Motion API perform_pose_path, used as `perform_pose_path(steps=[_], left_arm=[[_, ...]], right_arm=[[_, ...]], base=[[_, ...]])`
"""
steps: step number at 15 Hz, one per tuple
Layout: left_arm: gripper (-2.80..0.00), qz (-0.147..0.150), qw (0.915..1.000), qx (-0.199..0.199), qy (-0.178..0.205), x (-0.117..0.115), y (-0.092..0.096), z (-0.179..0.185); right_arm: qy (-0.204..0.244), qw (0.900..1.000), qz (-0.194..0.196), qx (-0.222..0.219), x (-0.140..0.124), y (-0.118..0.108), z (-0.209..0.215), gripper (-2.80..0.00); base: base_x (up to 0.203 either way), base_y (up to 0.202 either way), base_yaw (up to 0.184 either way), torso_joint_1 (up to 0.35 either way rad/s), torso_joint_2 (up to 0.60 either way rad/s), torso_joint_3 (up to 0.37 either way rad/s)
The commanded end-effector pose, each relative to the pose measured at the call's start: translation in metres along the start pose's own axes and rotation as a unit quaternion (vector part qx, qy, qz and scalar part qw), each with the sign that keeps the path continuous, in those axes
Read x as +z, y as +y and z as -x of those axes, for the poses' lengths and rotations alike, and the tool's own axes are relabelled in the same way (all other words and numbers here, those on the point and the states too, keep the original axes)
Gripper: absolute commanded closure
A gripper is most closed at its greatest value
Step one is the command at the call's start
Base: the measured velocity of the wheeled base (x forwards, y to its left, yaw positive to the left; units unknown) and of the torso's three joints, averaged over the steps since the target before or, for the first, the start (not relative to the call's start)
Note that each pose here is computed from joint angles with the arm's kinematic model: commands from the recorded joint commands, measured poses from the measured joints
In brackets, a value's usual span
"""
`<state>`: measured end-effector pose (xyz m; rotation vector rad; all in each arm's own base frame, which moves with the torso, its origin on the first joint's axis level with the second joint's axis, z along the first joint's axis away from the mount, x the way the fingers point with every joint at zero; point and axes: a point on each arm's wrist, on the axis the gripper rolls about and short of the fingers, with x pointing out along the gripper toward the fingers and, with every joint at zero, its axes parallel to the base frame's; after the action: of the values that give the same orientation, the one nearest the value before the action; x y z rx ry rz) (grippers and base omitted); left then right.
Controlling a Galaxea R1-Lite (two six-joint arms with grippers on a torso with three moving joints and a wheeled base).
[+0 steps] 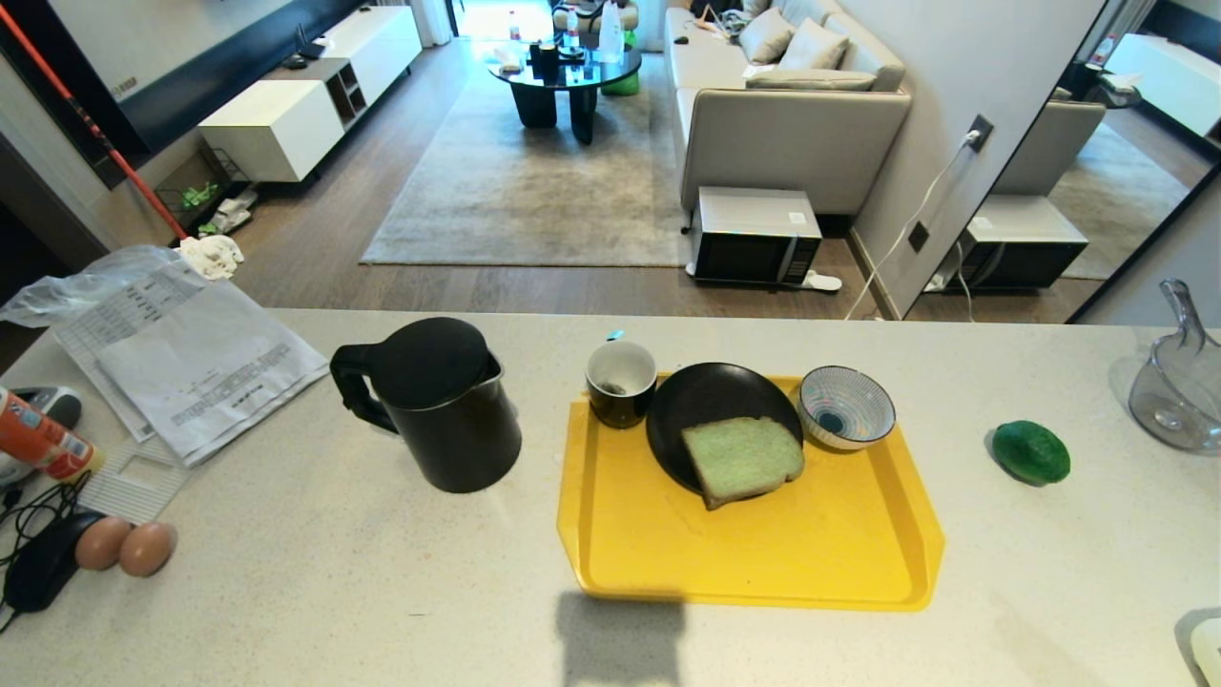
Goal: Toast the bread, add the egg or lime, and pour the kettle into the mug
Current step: Pick up the egg
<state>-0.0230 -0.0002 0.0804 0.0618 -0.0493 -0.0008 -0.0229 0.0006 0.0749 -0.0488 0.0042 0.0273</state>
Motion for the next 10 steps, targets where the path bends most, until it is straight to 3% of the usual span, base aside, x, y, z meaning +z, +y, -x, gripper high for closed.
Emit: perform_pose_path(steps=[1, 10], left_arm=[[0.0, 0.0, 1.0, 0.0, 0.007, -0.0047, -0.0003, -0.0009], [0.0, 0.0, 1.0, 0.0, 0.007, -0.0047, -0.0003, -0.0009]], right_arm=[[0.001, 1.0, 0.002, 0.0, 0.0, 0.0, -0.0001, 0.0], [0.001, 1.0, 0.002, 0.0, 0.0, 0.0, -0.0001, 0.0]], base=[[0.0, 0.0, 0.0, 0.0, 0.0, 0.0], [-0.001, 0.001, -0.008, 0.0, 0.0, 0.0]])
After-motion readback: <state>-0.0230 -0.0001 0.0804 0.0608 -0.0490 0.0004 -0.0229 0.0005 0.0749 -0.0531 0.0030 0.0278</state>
